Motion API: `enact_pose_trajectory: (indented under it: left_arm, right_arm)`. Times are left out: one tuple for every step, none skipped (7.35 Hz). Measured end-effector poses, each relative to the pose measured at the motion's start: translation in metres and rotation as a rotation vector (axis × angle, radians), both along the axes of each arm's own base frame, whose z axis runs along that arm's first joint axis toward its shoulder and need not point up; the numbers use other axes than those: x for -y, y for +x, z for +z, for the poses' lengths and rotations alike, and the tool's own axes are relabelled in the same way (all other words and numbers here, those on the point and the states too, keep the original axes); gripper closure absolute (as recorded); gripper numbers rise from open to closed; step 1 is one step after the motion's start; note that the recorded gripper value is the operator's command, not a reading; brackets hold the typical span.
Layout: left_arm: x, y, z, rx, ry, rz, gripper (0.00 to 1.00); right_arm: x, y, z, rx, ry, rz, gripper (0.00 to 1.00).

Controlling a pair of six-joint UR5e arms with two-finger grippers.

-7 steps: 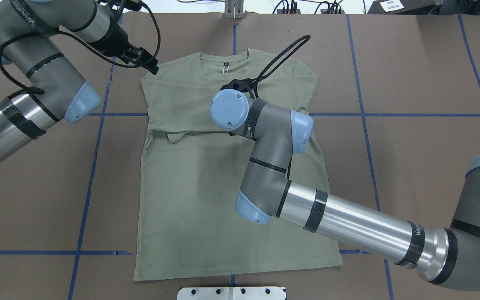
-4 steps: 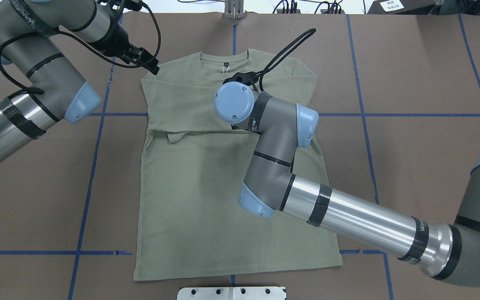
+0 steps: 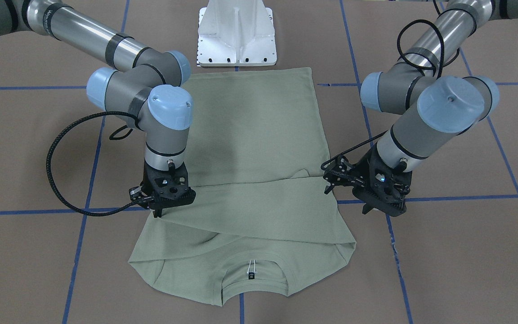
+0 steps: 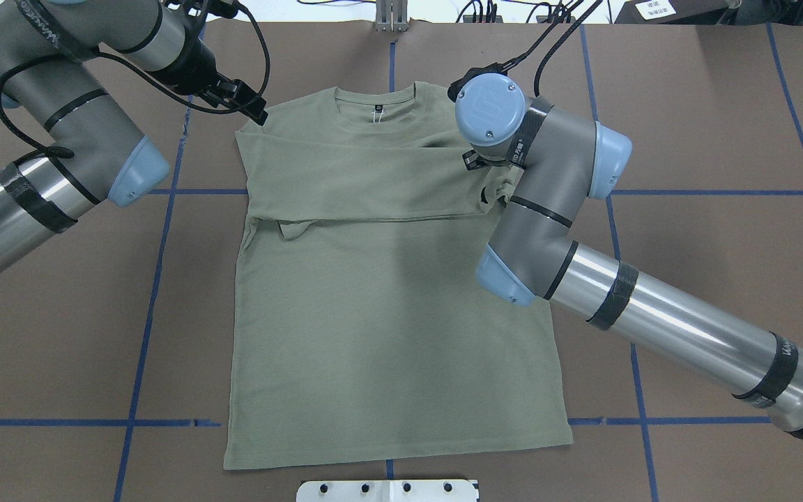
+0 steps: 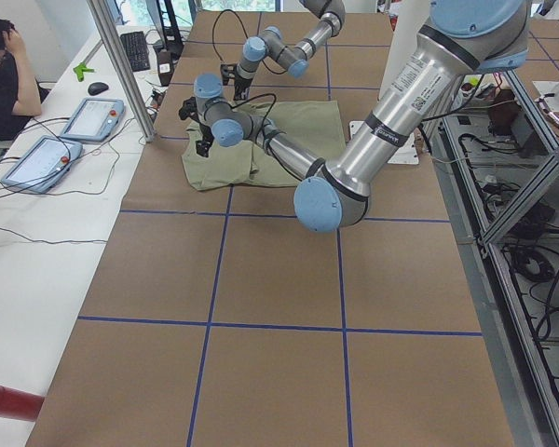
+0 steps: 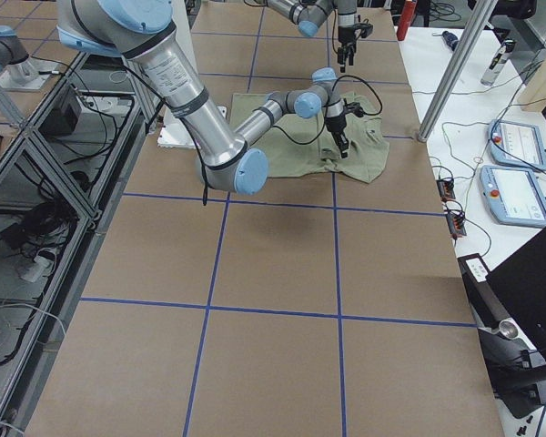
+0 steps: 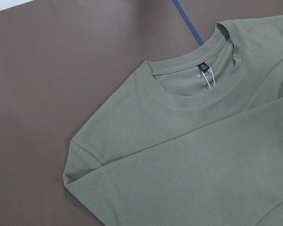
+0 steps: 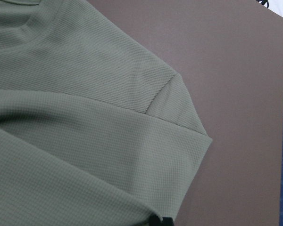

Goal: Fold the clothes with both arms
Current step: 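Move both grippers down toward the shirt hem corners nearest the robot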

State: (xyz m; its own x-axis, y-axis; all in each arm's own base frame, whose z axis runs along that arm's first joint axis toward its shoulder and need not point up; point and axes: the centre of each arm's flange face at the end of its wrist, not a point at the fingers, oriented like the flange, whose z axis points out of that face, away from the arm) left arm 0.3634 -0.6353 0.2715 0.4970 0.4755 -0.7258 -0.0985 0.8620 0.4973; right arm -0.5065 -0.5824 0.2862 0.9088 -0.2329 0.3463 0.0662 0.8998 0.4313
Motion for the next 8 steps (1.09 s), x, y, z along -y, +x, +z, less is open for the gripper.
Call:
enact_pose_trajectory:
  left_arm:
    - [-0.001,0.000,-0.001,-0.002,0.002,0.000,0.00]
    - [-0.001,-0.001,-0.003,-0.003,0.004,-0.001,0.00]
    - [-0.001,-0.001,-0.003,-0.004,0.006,-0.001,0.00]
    - [-0.002,-0.001,-0.004,-0.005,0.007,-0.001,0.00]
    - [-0.003,-0.001,-0.006,-0.007,0.009,-0.002,0.00]
    - [-0.007,-0.004,-0.007,-0.013,0.003,-0.008,0.00]
    - [-0.018,-0.012,-0.004,-0.026,-0.024,-0.026,0.00]
    - [-0.034,-0.022,0.001,-0.042,-0.051,-0.047,0.00]
  right_arm:
    - [0.005,0.005,0.009,-0.019,-0.001,-0.002,0.77]
    - [0.010,0.005,0.016,-0.026,0.000,0.000,0.01]
    - [0.015,0.001,0.023,-0.009,0.013,0.006,0.00]
    - [0.022,-0.004,0.031,0.019,0.029,0.015,0.00]
    - [0.028,-0.004,0.031,0.055,0.027,0.016,0.00]
    - [0.034,0.003,0.021,0.126,-0.015,0.014,0.00]
    - [0.036,0.018,0.008,0.222,-0.084,0.016,0.00]
    - [0.025,0.034,0.001,0.304,-0.143,0.033,0.00]
